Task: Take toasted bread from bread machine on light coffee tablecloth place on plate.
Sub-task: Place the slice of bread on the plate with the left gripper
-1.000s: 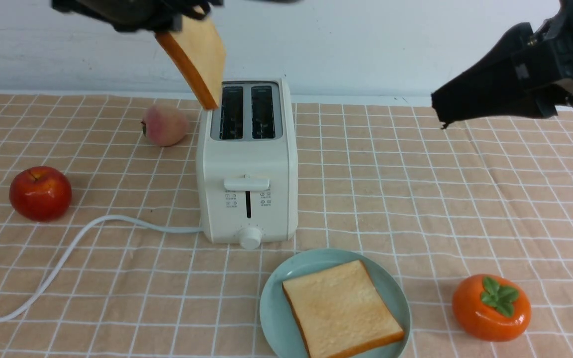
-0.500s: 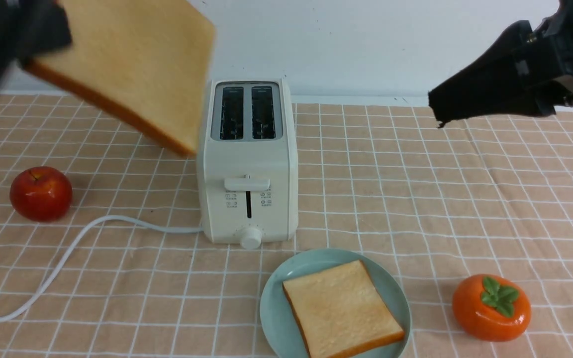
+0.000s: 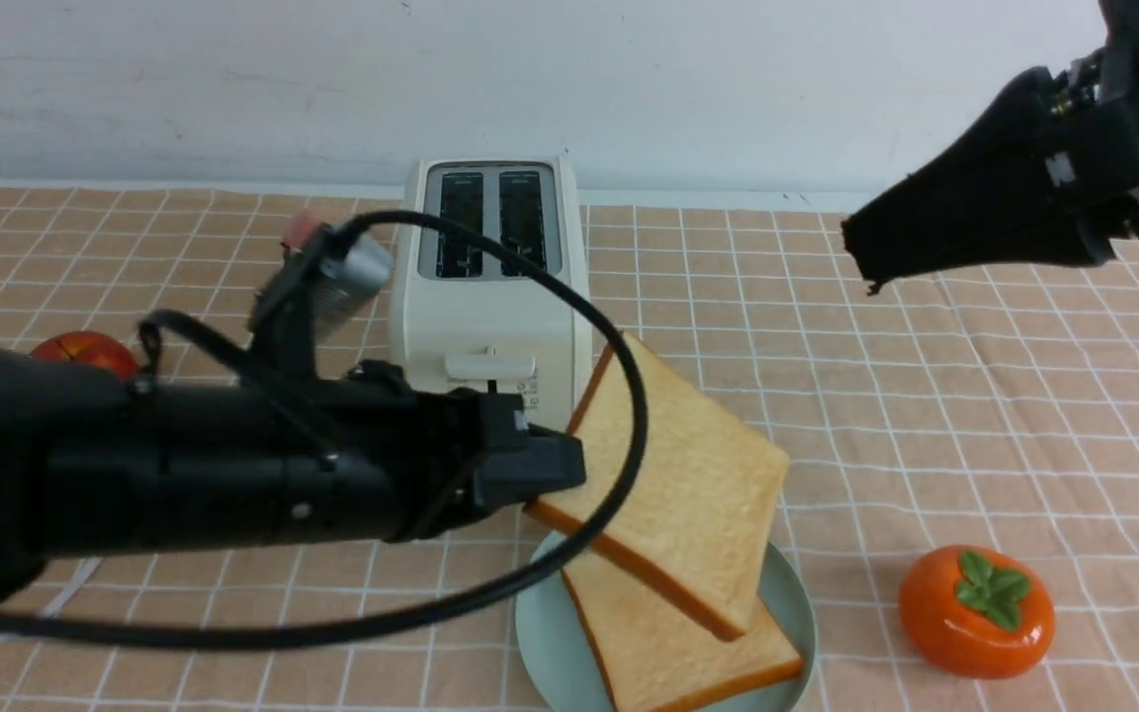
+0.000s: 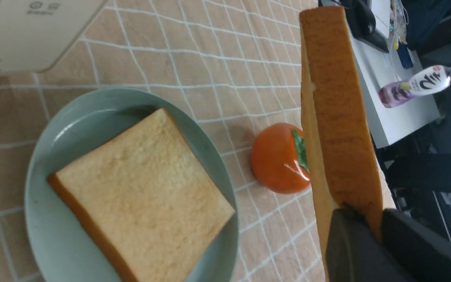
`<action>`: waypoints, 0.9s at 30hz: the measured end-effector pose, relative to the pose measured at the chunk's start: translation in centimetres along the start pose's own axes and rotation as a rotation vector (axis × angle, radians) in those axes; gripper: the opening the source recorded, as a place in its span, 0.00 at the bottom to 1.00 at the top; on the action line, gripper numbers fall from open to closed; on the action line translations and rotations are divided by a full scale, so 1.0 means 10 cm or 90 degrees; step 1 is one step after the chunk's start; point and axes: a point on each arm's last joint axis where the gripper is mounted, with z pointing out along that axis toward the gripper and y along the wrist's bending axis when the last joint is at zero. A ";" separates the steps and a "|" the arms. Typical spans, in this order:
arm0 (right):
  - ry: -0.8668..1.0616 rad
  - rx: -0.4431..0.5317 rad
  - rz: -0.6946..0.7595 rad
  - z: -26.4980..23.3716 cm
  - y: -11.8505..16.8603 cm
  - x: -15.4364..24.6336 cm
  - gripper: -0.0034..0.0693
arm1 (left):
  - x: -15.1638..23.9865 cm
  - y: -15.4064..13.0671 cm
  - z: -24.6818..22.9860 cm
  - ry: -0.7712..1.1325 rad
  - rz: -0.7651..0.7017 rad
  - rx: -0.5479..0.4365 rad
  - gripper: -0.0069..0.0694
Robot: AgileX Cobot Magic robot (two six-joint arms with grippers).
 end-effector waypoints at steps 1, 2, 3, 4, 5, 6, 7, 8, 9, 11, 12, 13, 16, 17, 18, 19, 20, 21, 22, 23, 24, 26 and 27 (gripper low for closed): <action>0.013 0.020 0.000 0.01 -0.01 0.02 0.51 | 0.01 0.10 0.10 0.011 -0.007 -0.013 0.15; 0.025 0.040 0.003 0.02 -0.02 0.03 0.51 | 0.03 0.19 0.19 0.021 -0.010 -0.027 0.15; 0.027 0.042 0.005 0.03 -0.01 0.03 0.51 | 0.03 0.21 0.21 0.024 -0.007 -0.030 0.15; 0.048 0.070 0.001 0.06 0.01 0.05 0.51 | 0.07 0.34 0.33 0.043 -0.017 -0.050 0.15; 0.058 0.084 -0.005 0.08 0.02 0.06 0.51 | 0.08 0.39 0.38 0.051 -0.023 -0.057 0.15; 0.069 0.103 -0.015 0.09 0.03 0.07 0.51 | 0.10 0.45 0.43 0.060 -0.031 -0.065 0.15; 0.078 0.115 -0.025 0.12 0.07 0.08 0.51 | 0.11 0.50 0.48 0.068 -0.035 -0.071 0.15; 0.084 0.128 -0.036 0.14 0.10 0.09 0.51 | 0.11 0.53 0.52 0.074 -0.040 -0.075 0.15; 0.088 0.140 -0.046 0.15 0.11 0.09 0.51 | 0.12 0.56 0.56 0.079 -0.045 -0.077 0.15; 0.088 0.151 -0.060 0.18 0.17 0.09 0.51 | 0.10 0.58 0.61 0.085 -0.048 -0.073 0.15; 0.087 0.150 -0.060 0.18 0.18 0.08 0.51 | 0.10 0.58 0.61 0.086 -0.048 -0.073 0.15; 0.087 0.152 -0.066 0.20 0.21 0.08 0.51 | 0.08 0.58 0.64 0.086 -0.049 -0.068 0.16; 0.083 0.150 -0.067 0.21 0.23 0.08 0.51 | 0.06 0.56 0.65 0.084 -0.048 -0.065 0.22; 0.083 0.150 -0.066 0.21 0.23 0.08 0.51 | 0.06 0.56 0.65 0.083 -0.047 -0.064 0.26; 0.082 0.150 -0.065 0.21 0.23 0.08 0.51 | 0.06 0.57 0.65 0.082 -0.047 -0.066 0.29; 0.082 0.150 -0.065 0.21 0.23 0.08 0.51 | 0.06 0.57 0.65 0.082 -0.046 -0.068 0.31; 0.081 0.150 -0.066 0.21 0.23 0.08 0.51 | 0.06 0.57 0.65 0.084 -0.042 -0.070 0.37; 0.081 0.150 -0.066 0.21 0.23 0.08 0.51 | 0.06 0.57 0.65 0.088 -0.032 -0.073 0.44; 0.080 0.150 -0.065 0.21 0.23 0.08 0.51 | 0.07 0.58 0.65 0.094 -0.024 -0.078 0.52; 0.080 0.147 -0.064 0.21 0.24 0.08 0.51 | 0.08 0.59 0.64 0.104 -0.015 -0.089 0.64; 0.079 0.145 -0.063 0.21 0.24 0.07 0.51 | 0.09 0.61 0.63 0.114 -0.010 -0.099 0.74; 0.075 0.140 -0.060 0.21 0.25 0.07 0.51 | 0.07 0.62 0.57 0.131 -0.010 -0.116 0.88; 0.072 0.136 -0.059 0.21 0.25 0.07 0.51 | 0.04 0.63 0.53 0.138 -0.012 -0.123 0.92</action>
